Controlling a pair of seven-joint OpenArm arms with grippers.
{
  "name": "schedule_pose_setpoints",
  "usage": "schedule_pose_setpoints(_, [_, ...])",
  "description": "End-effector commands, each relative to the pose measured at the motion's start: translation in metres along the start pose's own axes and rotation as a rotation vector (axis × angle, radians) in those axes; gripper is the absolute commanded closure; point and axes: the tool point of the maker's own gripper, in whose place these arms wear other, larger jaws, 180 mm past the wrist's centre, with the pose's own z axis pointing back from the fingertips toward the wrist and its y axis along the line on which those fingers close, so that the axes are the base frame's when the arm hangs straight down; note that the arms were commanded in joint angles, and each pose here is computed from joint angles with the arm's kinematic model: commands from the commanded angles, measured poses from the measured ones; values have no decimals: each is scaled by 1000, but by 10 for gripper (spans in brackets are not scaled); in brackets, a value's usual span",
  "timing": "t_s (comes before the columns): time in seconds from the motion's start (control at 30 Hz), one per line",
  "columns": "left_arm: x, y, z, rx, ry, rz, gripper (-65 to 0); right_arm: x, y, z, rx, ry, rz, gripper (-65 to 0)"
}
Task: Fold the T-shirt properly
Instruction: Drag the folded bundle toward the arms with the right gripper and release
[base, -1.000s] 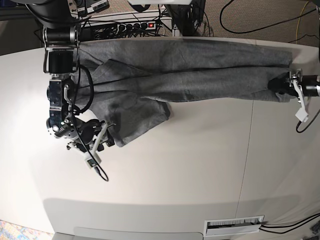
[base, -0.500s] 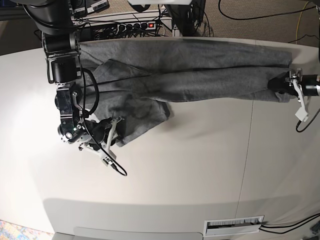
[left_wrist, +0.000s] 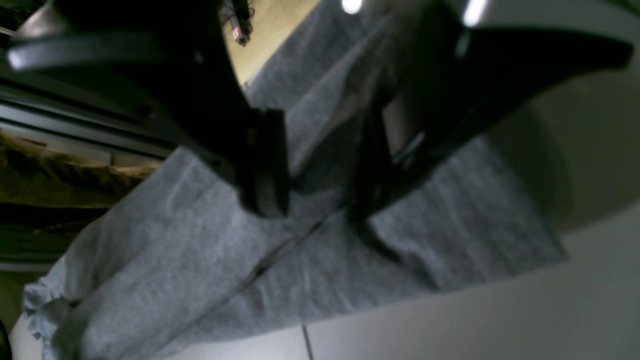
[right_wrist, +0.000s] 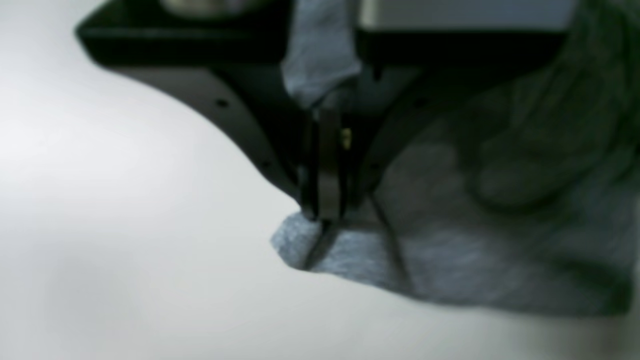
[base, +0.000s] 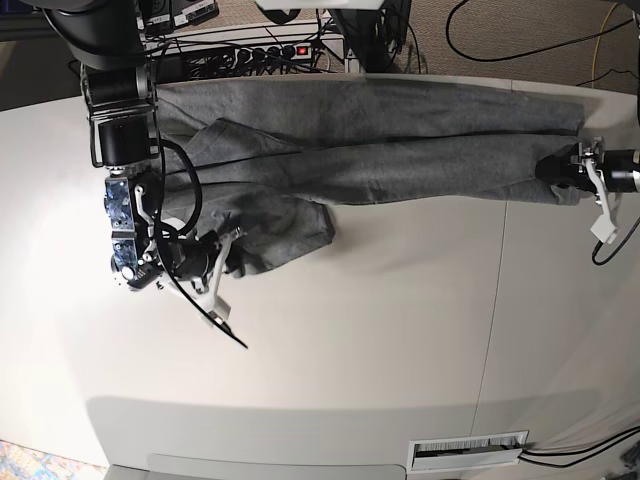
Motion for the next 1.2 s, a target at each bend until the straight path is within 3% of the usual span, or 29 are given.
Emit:
schedule_pose_setpoints(0.0, [17, 1, 13, 12, -43, -23, -249, 19, -2, 16, 5, -49, 22, 0])
schedule_pose_setpoints(0.1, [18, 1, 13, 12, -47, -23, -249, 25, 17, 37, 70, -49, 61, 0])
schedule_pose_setpoints(0.3, [16, -1, 10, 5, -46, -18, -249, 10, 31, 61, 37, -65, 155, 0])
schedule_pose_setpoints(0.8, [-5, -15, -22, -71, -54, 37, -249, -53, 87, 106, 42, -214, 93, 0])
schedule_pose_setpoints(1.17, [-5, -23, -34, -105, -71, 48, -249, -90, 106, 136, -8, -202, 86, 0])
